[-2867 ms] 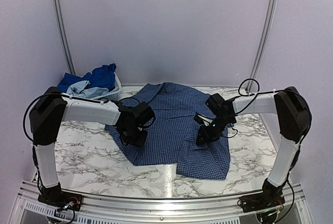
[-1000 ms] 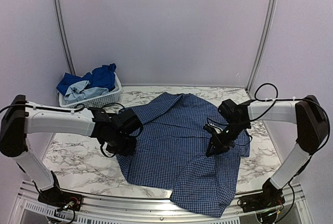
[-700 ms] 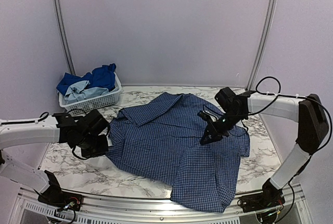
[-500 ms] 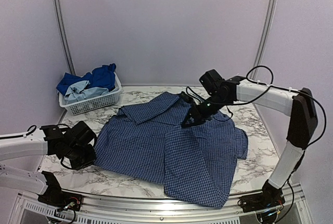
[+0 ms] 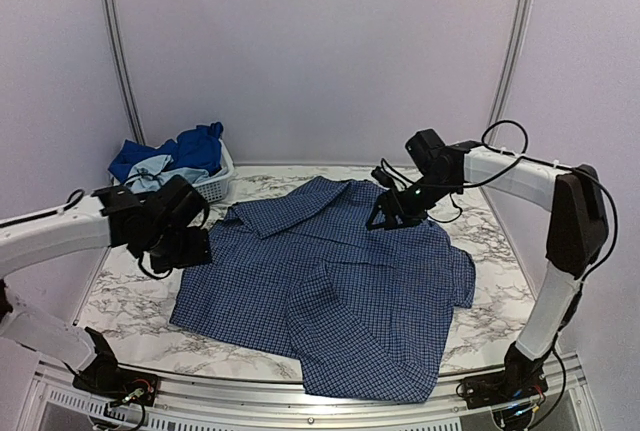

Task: Fold and stack the mixed laundry pile
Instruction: Adjust the flattened shirt at the center of the board.

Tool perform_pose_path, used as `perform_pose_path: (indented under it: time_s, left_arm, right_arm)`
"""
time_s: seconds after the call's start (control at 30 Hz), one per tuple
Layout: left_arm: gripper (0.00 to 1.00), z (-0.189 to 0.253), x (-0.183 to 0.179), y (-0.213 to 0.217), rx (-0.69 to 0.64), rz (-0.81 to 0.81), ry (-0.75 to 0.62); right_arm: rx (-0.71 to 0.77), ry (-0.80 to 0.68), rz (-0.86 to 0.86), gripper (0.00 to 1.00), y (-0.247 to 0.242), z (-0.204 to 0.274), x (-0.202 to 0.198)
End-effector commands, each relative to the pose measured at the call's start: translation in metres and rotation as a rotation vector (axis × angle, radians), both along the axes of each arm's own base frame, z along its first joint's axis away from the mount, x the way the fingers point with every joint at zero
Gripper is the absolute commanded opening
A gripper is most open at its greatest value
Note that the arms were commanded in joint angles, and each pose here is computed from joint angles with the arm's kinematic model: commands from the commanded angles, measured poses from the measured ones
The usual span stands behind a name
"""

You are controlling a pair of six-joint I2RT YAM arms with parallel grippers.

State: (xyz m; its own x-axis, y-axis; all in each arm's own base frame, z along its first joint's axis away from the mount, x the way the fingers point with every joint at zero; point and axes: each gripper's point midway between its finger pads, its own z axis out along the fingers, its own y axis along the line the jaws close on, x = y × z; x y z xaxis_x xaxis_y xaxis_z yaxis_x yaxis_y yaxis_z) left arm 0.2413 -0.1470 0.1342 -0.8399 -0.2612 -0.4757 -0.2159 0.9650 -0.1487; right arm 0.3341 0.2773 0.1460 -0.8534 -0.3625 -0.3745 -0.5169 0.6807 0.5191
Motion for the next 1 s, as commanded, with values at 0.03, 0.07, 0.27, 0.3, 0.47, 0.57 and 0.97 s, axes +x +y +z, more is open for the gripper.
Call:
perform_pose_path:
  time_s: [0.03,0.07,0.27,0.3,0.47,0.57,0.97]
  left_arm:
    - [0.70,-0.046,0.028,-0.039,0.179,-0.292,0.105]
    - [0.66,-0.055,0.031,-0.043,0.195,-0.312,0.127]
    - [0.42,-0.102,0.015,-0.045,0.200,-0.331,0.247]
    - [0.38,-0.109,0.007,-0.044,0.192,-0.336,0.272]
    - [0.20,-0.130,-0.043,-0.038,0.170,-0.348,0.370]
    - [0.15,-0.136,-0.078,-0.037,0.118,-0.333,0.424]
    - [0.61,-0.039,0.015,-0.094,0.017,-0.413,0.115]
  right_arm:
    - [-0.097,0.031,-0.109,0.61,-0.037,-0.040,0.012]
    - [-0.108,0.041,-0.115,0.60,-0.040,-0.049,0.012]
    - [-0.151,0.113,-0.109,0.55,-0.045,-0.093,0.006]
    - [-0.156,0.123,-0.104,0.54,-0.046,-0.098,0.004]
    - [-0.173,0.175,-0.075,0.50,-0.048,-0.115,-0.013]
    - [-0.172,0.202,-0.049,0.48,-0.049,-0.113,-0.029]
    - [0.048,-0.102,-0.241,0.57,-0.064,0.004,0.088]
